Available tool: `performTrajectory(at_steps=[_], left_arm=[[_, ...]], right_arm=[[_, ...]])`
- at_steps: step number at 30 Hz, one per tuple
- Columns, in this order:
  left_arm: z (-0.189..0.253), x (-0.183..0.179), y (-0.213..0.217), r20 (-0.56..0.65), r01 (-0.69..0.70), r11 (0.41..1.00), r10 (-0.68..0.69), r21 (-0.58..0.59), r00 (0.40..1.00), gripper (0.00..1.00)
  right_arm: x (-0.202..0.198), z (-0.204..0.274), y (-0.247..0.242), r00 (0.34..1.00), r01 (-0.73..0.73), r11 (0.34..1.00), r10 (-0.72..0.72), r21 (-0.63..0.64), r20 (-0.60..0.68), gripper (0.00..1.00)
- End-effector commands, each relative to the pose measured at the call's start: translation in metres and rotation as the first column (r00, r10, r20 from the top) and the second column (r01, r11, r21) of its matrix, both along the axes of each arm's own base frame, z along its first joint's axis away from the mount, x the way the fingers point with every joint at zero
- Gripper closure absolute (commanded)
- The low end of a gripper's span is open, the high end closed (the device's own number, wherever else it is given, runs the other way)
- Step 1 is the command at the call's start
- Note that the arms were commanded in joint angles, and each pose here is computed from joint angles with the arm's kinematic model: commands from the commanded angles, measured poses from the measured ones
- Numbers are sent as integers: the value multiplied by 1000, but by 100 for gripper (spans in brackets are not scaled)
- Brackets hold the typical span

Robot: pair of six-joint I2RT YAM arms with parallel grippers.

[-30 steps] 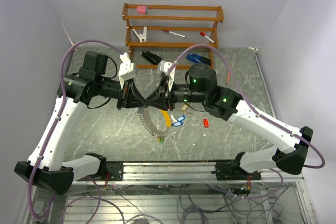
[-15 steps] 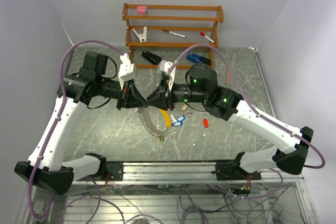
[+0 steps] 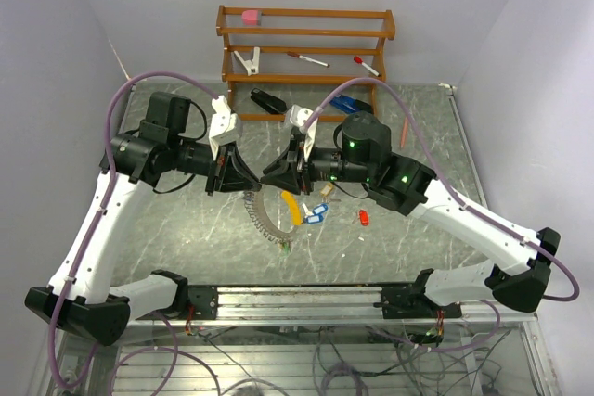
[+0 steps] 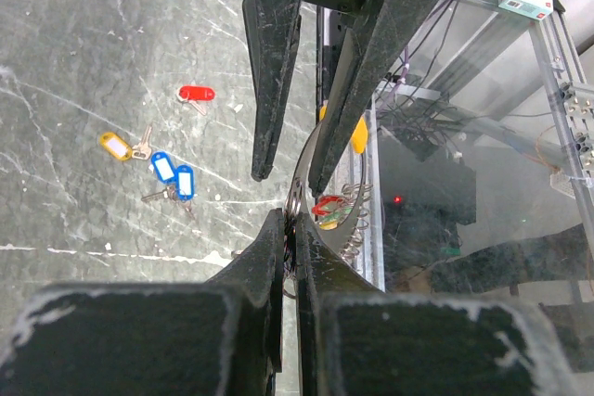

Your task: Put the keys on the keyring

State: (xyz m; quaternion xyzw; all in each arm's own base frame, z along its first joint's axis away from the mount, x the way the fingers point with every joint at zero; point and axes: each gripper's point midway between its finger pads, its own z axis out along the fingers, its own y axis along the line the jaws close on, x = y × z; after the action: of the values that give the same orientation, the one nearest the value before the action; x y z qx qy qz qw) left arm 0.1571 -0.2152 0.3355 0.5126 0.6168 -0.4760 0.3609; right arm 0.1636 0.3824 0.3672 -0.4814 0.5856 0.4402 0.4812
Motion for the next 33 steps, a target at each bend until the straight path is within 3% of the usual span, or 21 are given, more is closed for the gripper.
performTrajectory(at_steps=[1, 23, 33], left_arm=[[9, -6, -2, 18, 27, 999, -27, -27, 999, 93], [18, -2, -6, -3, 25, 998, -25, -53, 1000, 93], [10, -4, -3, 2, 19, 999, -19, -35, 1000, 93]], right_arm=[[-3, 0, 0, 1000, -12, 1000, 12, 3, -6, 77], [0, -10, 6, 1000, -16, 1000, 16, -14, -15, 82], [-3, -4, 6, 999, -31, 999, 31, 9, -10, 89]])
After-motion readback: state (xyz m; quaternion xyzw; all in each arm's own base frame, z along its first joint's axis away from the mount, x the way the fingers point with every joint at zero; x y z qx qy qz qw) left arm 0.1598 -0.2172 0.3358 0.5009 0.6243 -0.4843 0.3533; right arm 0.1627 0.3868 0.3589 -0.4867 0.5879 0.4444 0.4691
